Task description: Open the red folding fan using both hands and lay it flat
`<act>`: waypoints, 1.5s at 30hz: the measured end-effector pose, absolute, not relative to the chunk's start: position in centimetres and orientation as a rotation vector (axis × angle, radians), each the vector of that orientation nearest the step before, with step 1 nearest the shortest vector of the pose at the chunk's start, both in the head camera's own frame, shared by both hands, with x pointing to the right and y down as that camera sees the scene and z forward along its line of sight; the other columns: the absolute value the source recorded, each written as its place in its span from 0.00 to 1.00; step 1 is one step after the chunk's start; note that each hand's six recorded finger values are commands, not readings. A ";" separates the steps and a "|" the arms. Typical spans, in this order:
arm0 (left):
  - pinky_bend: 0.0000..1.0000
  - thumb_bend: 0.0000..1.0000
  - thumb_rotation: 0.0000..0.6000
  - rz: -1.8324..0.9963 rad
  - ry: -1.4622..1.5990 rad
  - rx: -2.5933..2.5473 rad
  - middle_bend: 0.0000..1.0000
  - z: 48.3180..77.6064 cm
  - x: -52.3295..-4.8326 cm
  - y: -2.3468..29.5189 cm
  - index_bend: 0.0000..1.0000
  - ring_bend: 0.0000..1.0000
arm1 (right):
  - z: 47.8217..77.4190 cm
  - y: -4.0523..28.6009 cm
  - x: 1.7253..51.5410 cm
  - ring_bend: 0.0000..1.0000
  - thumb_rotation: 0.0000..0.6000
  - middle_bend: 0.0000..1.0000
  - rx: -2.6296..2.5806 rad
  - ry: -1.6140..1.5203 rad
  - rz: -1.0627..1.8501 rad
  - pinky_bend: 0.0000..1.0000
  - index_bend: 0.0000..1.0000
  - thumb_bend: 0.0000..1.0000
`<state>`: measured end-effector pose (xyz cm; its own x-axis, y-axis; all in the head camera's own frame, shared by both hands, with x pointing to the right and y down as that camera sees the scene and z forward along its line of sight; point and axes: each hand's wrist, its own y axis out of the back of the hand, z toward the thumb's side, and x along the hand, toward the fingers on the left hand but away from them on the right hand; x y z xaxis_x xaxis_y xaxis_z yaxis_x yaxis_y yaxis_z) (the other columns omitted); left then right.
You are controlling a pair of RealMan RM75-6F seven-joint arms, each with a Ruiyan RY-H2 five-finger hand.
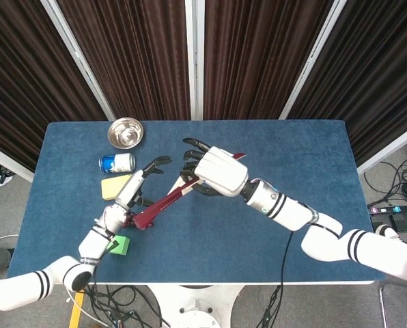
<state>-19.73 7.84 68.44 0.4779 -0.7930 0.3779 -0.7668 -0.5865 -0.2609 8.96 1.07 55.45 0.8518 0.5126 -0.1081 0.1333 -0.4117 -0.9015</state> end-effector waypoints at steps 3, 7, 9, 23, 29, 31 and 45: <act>0.25 0.12 1.00 -0.726 1.436 -2.660 0.25 68.6 -19.6 7.6 0.27 0.14 | 55.7 1.1 8.2 0.30 1.00 0.59 -1.982 -0.477 0.458 0.11 0.76 0.97; 0.25 0.12 1.00 -0.728 1.449 -2.648 0.27 68.7 -19.4 7.7 0.30 0.15 | 56.1 1.1 7.4 0.30 1.00 0.59 -1.984 -0.476 0.466 0.10 0.76 0.97; 0.25 0.12 1.00 -0.722 1.456 -2.653 0.28 68.7 -19.2 7.7 0.32 0.16 | 56.4 1.0 7.0 0.30 1.00 0.59 -1.974 -0.474 0.471 0.09 0.76 0.98; 0.41 0.28 1.00 -0.639 1.644 -2.612 0.59 69.3 -18.0 6.9 0.62 0.45 | 57.3 1.0 6.4 0.30 1.00 0.59 -1.972 -0.505 0.488 0.09 0.76 0.99; 0.45 0.36 1.00 -0.671 1.660 -2.562 0.67 70.0 -18.6 7.1 0.71 0.52 | 57.0 1.0 6.9 0.30 1.00 0.59 -1.965 -0.522 0.480 0.08 0.76 0.99; 0.47 0.37 1.00 -0.689 1.649 -2.547 0.68 70.1 -18.9 7.2 0.71 0.53 | 56.7 0.9 7.3 0.30 1.00 0.59 -1.955 -0.527 0.479 0.08 0.76 0.99; 0.47 0.40 1.00 -0.921 1.429 -2.286 0.70 69.9 -23.5 7.2 0.73 0.55 | 54.9 2.4 11.3 0.33 1.00 0.59 -1.743 -0.467 0.505 0.07 0.76 1.00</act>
